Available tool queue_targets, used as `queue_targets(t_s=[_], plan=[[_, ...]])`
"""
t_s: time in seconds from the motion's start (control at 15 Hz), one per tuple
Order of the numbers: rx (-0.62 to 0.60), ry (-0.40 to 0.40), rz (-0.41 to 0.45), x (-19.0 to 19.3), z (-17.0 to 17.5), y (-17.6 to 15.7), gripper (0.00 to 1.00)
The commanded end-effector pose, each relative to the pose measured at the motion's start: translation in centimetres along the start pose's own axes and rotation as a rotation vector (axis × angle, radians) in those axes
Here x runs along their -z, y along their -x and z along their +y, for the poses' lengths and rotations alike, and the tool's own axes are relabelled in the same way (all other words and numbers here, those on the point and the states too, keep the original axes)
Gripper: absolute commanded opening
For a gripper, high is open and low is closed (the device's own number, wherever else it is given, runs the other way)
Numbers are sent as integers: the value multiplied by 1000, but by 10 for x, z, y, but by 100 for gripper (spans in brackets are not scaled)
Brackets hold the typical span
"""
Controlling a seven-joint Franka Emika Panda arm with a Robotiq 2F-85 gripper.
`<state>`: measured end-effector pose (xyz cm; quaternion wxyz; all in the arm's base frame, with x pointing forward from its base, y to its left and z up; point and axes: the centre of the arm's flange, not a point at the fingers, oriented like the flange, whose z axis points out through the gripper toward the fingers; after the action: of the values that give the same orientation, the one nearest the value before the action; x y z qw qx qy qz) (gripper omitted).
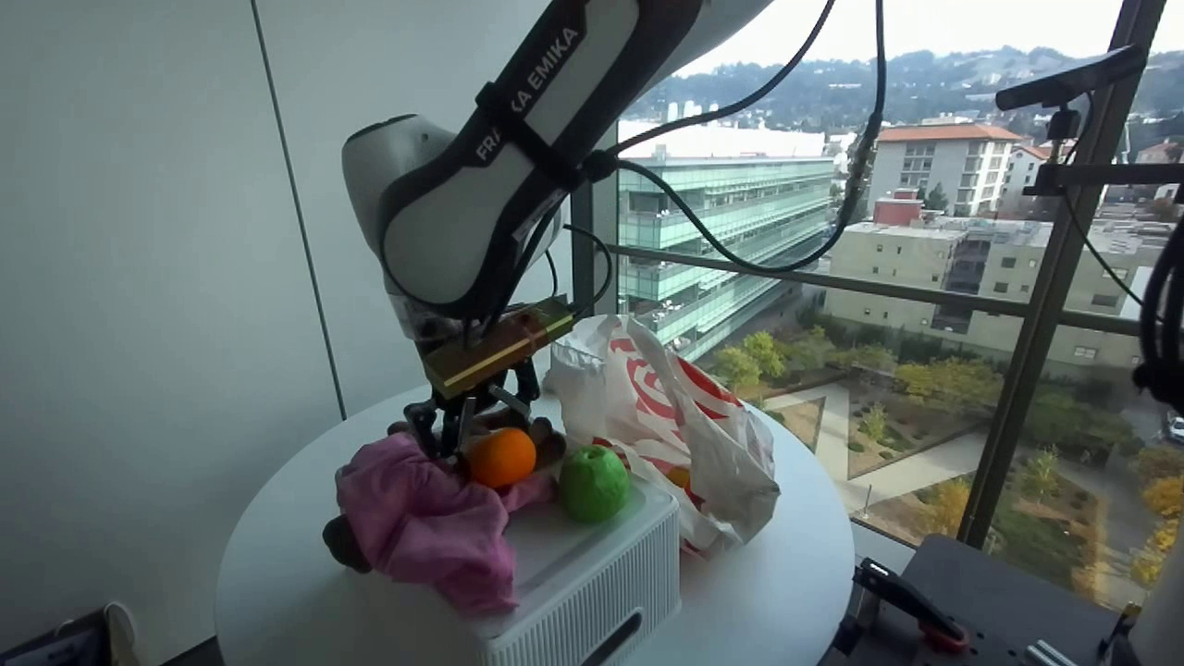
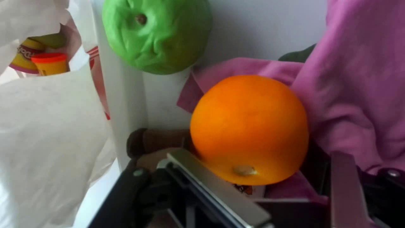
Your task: Remove some items from the plastic bag, put them on the white basket and leave the yellow container in the plastic bag
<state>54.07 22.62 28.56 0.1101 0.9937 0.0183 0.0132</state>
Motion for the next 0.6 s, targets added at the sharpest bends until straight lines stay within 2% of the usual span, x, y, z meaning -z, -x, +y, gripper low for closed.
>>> queue_targets(t_s=[0.0, 0.27, 0.53], plan=[[-42, -41, 67, 19, 8, -4, 98], [-111, -91, 38, 77, 51, -11, 100], [-201, -53, 4, 116, 100, -4, 100]])
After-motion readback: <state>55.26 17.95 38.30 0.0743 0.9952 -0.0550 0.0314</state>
